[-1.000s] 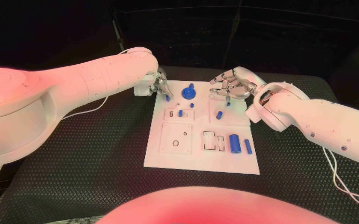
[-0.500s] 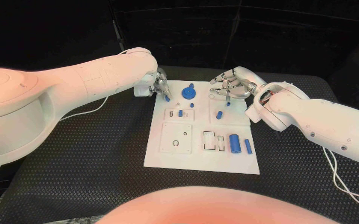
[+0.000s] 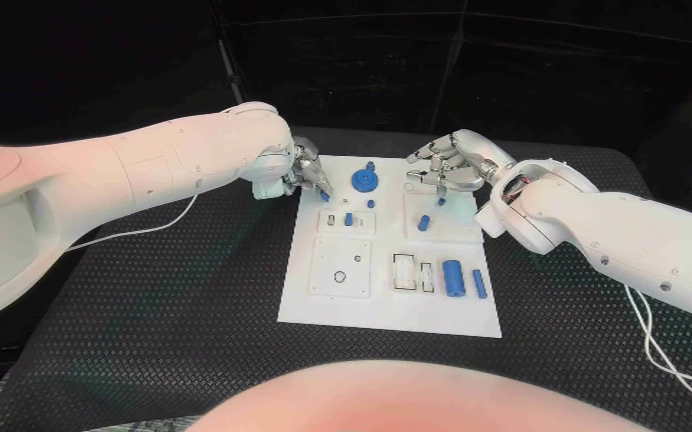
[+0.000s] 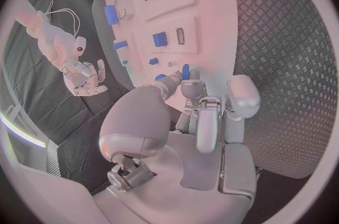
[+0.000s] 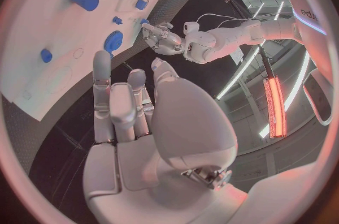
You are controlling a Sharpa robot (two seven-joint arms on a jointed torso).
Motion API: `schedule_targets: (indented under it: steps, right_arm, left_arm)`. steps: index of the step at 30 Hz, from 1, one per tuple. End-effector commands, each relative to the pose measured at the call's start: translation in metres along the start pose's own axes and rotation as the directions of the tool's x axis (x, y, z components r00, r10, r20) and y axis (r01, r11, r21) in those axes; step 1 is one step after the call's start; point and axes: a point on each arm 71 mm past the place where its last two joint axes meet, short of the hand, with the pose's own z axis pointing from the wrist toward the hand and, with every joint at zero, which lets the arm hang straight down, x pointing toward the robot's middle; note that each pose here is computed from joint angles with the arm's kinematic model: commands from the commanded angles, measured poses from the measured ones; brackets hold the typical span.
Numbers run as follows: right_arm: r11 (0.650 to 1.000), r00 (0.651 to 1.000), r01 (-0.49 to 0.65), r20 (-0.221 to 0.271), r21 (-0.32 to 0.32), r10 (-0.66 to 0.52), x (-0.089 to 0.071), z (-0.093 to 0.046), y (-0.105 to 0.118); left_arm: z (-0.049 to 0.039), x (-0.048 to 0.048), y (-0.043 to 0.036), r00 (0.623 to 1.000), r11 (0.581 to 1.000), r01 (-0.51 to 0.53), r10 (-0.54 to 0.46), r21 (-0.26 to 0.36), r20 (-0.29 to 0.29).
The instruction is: Assemble the parts on the task board
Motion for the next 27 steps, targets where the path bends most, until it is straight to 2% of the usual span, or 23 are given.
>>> schedule_targets:
  steps: [1, 7, 10, 18, 27]
  right_arm:
    - [1.000, 1.000, 0.002, -0.003, -0.011, -0.002, -0.001, 0.000, 0.001]
    - [1.000, 1.000, 0.003, -0.001, -0.009, -0.003, -0.001, 0.000, 0.000]
    - [1.000, 1.000, 0.003, 0.000, -0.009, -0.003, -0.001, 0.000, 0.000]
    - [1.000, 1.000, 0.004, 0.002, -0.006, -0.004, -0.002, -0.001, -0.001]
    - [1.000, 1.000, 0.004, 0.003, -0.006, -0.004, -0.002, -0.002, -0.002]
  left_arm:
    - [-0.0066, 0.0010, -0.0040, 0.994, 0.996, 0.082, -0.085, 0.046, 0.070]
    - [-0.0166, 0.0092, -0.0049, 0.989, 0.991, 0.104, -0.111, 0.083, 0.098]
    - [-0.0191, 0.0142, -0.0028, 0.987, 0.991, 0.102, -0.112, 0.089, 0.115]
    - [-0.0209, 0.0291, 0.0045, 0.986, 0.995, 0.061, -0.073, 0.083, 0.151]
    - [-0.0197, 0.0427, 0.0091, 0.988, 0.998, 0.004, -0.014, 0.067, 0.152]
